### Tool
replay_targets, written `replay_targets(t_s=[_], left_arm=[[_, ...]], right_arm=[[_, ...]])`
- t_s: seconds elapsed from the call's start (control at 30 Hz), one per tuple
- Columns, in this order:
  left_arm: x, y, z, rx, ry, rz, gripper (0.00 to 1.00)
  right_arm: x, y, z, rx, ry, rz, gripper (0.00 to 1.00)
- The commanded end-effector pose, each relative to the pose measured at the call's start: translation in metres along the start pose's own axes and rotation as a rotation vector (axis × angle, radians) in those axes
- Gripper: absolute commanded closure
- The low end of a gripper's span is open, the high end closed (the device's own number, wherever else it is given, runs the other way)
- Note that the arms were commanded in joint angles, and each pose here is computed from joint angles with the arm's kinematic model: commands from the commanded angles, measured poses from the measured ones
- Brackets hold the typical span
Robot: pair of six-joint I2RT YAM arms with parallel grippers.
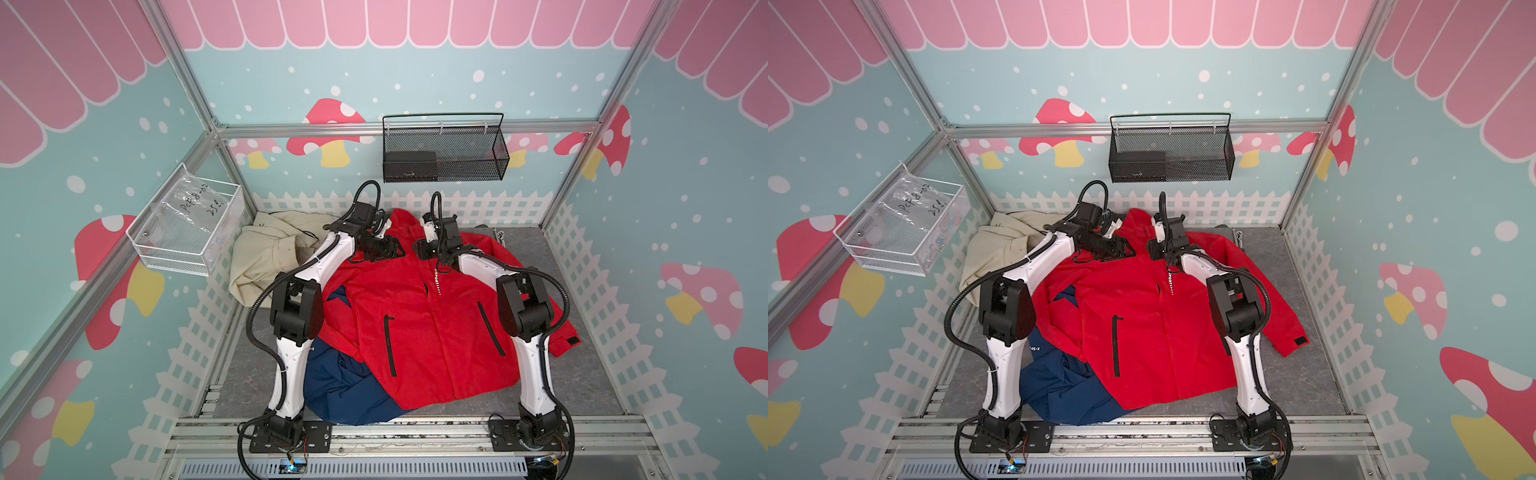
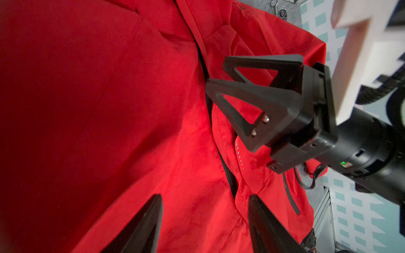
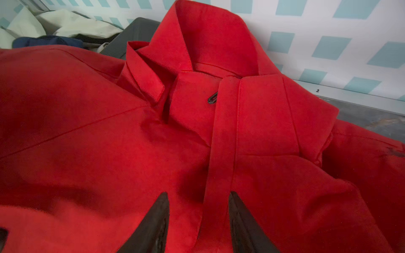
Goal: Unzip the jacket
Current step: Unzip the zipper on the jacket.
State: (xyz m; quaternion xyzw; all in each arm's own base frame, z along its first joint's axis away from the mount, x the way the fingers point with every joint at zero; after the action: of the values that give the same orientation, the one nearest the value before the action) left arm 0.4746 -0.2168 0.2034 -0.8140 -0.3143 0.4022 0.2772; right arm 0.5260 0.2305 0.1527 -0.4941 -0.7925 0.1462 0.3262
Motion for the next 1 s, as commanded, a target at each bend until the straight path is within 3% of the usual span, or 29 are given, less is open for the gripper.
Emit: replay_targets(t_s=[0.0,0.33,0.5,0.7,0.97], left_arm=[[-0.015,-0.026,-0.014,-0.081,0.026,0.056,0.36],[-0.02,-0.045,-0.008,-0.104,0.058,0.072,0.36],[-0.024,-0.047,-0.006,-0.102,0.068,0.101,0.36],[-0.026,-0.053,-0.008,-0.109,0.066,0.138,0.36],[-0.022,-0.059,-0.009,-0.123,0.041,0.168,0.36]], right_arm=[[-0.003,0.012,0.001,0.003,-0.015,0.069,0.58],[-0.01,0.034,0.004,0.039,-0.028,0.181,0.62],[-0.016,0.028,-0.005,-0.008,-0.021,0.265,0.7],[-0.017,0.028,-0.007,-0.016,-0.026,0.275,0.83],[-0.014,0.035,-0.006,-0.032,-0.037,0.225,0.83]])
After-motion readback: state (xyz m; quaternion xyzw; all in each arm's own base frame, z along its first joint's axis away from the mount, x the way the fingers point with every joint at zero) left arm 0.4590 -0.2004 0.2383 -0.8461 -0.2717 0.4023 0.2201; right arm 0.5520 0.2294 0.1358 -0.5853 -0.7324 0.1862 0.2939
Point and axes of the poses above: each gripper's point midway between its finger pads, its own y axis out along the fingers, its own x axis along the line the jaws close on, z = x × y, the point moved 7 cm from there along -y, back along the fingers, and after that the axes turned 13 degrees about y, right-handed, at the moved point
